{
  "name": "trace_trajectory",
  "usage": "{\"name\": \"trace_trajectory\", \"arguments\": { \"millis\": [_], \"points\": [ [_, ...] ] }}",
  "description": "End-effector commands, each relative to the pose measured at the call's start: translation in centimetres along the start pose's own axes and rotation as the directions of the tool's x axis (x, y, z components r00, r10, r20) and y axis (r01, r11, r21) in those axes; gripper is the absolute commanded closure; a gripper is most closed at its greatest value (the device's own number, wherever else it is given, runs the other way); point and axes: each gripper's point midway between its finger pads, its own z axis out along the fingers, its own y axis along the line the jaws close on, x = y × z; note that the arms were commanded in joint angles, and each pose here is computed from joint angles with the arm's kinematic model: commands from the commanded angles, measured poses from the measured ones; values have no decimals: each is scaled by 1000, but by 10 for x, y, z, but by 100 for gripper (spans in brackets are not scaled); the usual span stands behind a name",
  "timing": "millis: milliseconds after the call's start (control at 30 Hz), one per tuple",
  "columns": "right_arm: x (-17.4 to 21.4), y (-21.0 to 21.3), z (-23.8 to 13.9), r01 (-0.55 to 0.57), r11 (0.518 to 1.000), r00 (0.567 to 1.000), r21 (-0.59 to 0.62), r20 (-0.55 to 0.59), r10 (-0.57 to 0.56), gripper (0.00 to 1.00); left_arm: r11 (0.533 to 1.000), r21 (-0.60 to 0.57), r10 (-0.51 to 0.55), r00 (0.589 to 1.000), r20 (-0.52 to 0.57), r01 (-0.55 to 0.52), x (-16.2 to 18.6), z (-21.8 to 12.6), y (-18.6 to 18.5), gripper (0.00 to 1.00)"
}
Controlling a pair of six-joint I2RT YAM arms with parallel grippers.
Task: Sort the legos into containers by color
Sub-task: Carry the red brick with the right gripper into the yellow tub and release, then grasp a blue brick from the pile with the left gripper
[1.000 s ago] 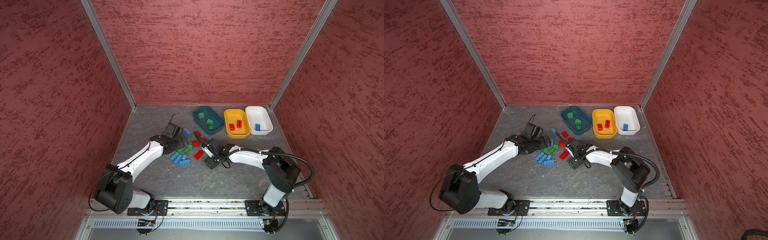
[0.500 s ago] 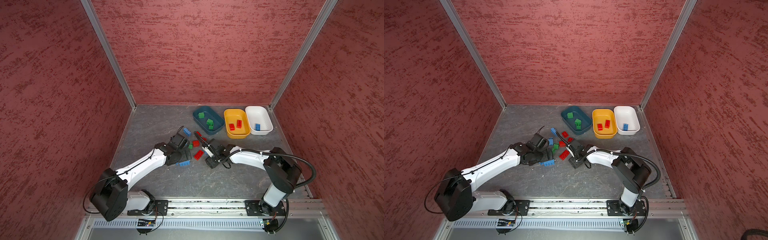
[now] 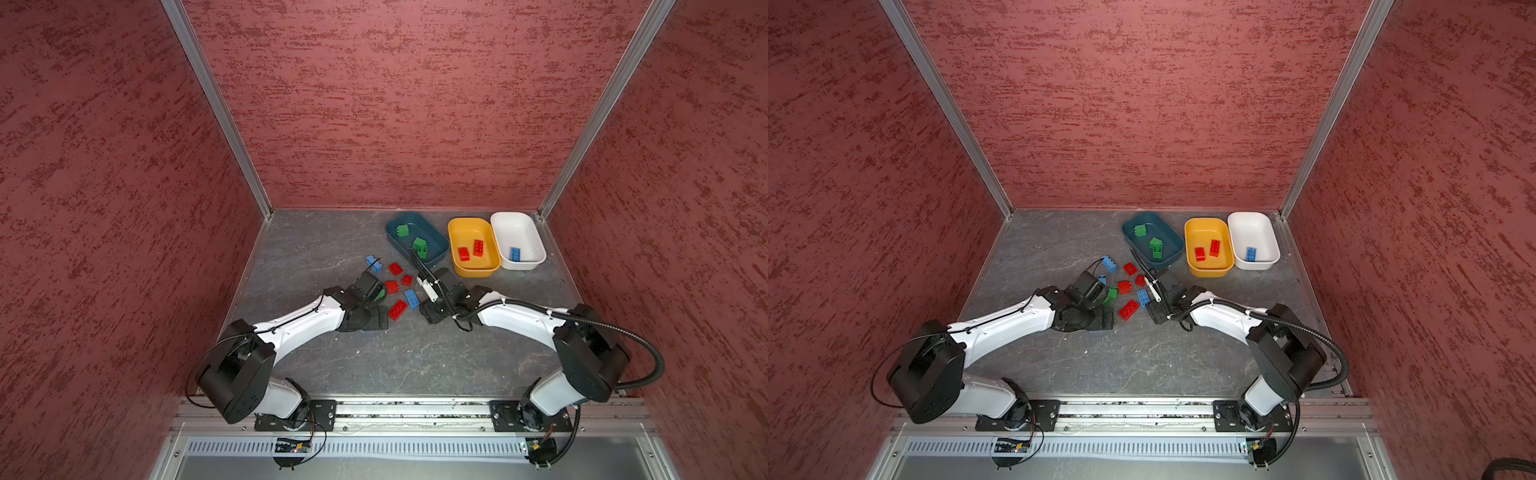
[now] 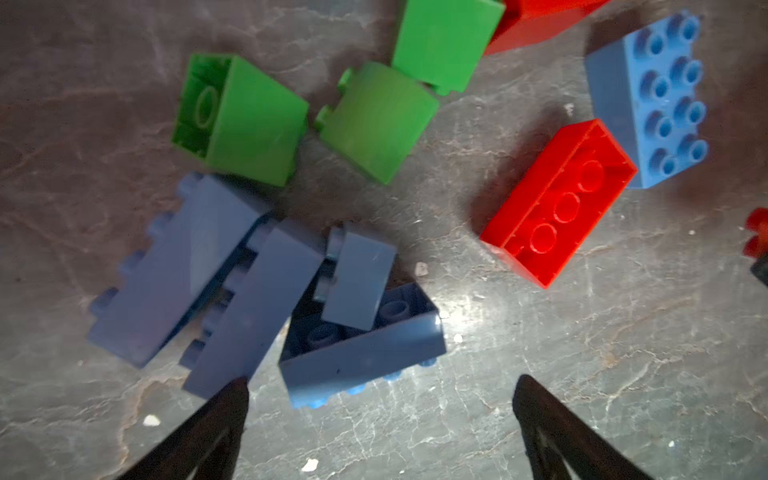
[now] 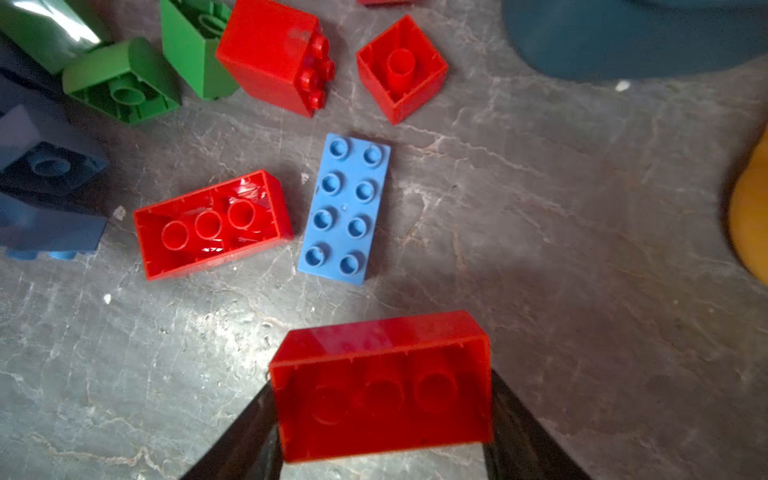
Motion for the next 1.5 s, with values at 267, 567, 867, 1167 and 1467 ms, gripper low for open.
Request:
{"name": "trace_trajectory", "arguments": {
  "millis": [267,567,867,1167,1467],
  "points": [
    [-68,-94,-35,-275,961,930,15,257,262,56,988,118,101,994,-43,-96,0,7,-49,1],
    [-116,-201,-30,-448,891,834,71,393,388,56,972,158,182,982,-48,-173,6,0,-89,1],
    [-133,-259,-7,-556,816,796,155,381,470,32,976,5,216,976,-27,-216,0,-6,-56,1],
    [-143,-252,-24,-568,817,767,102,424,481,1,980,-52,189,980,-66,-192,-2,11,-28,1],
    [-137,-243,-27,-569,820,760,67,424,493,1,981,-76,171,979,-113,-181,11,26,-26,1]
  ]
}}
